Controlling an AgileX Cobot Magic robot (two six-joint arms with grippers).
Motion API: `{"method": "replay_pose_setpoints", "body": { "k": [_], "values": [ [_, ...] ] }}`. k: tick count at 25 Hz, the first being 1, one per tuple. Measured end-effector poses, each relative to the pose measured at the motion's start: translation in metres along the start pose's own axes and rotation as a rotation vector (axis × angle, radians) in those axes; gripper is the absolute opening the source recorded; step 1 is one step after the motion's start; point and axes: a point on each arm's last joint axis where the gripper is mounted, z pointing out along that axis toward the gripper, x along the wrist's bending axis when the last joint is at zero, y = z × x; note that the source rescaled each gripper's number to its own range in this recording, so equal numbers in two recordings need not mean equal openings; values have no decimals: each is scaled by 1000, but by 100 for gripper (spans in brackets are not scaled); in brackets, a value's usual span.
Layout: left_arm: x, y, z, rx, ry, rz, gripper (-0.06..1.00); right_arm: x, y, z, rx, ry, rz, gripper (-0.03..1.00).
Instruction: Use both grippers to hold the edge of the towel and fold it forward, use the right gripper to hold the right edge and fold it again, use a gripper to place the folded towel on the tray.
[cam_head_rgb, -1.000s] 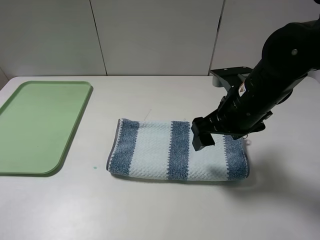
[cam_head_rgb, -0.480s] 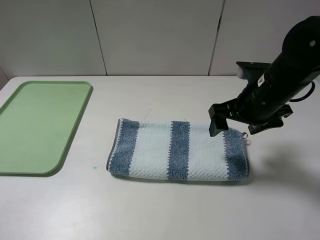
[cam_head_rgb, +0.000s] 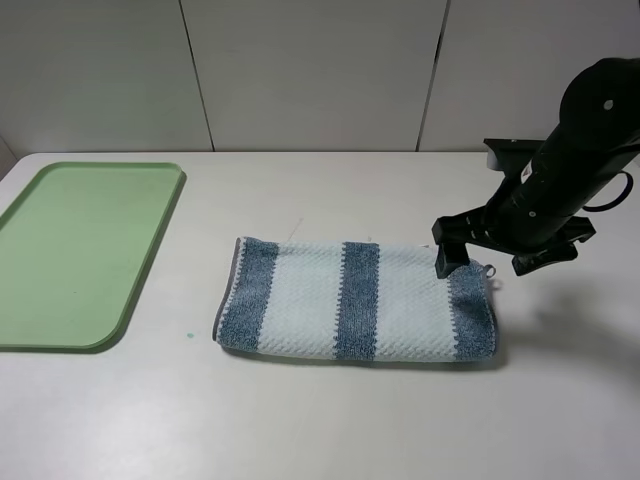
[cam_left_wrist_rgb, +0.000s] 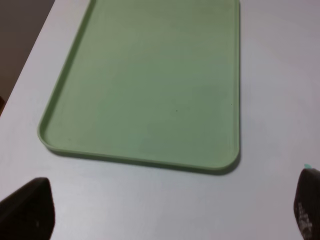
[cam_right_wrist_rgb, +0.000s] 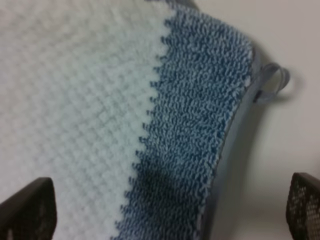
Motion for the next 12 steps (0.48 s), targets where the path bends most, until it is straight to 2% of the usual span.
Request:
{"method": "replay_pose_setpoints", "body": {
  "k": [5, 12],
  "values": [
    [0, 0, 0, 0, 0, 0, 95, -1, -1, 25, 58, -21, -11, 100],
    [0, 0, 0, 0, 0, 0, 95, -4, 0, 53, 85, -42, -29, 100]
  ]
}}
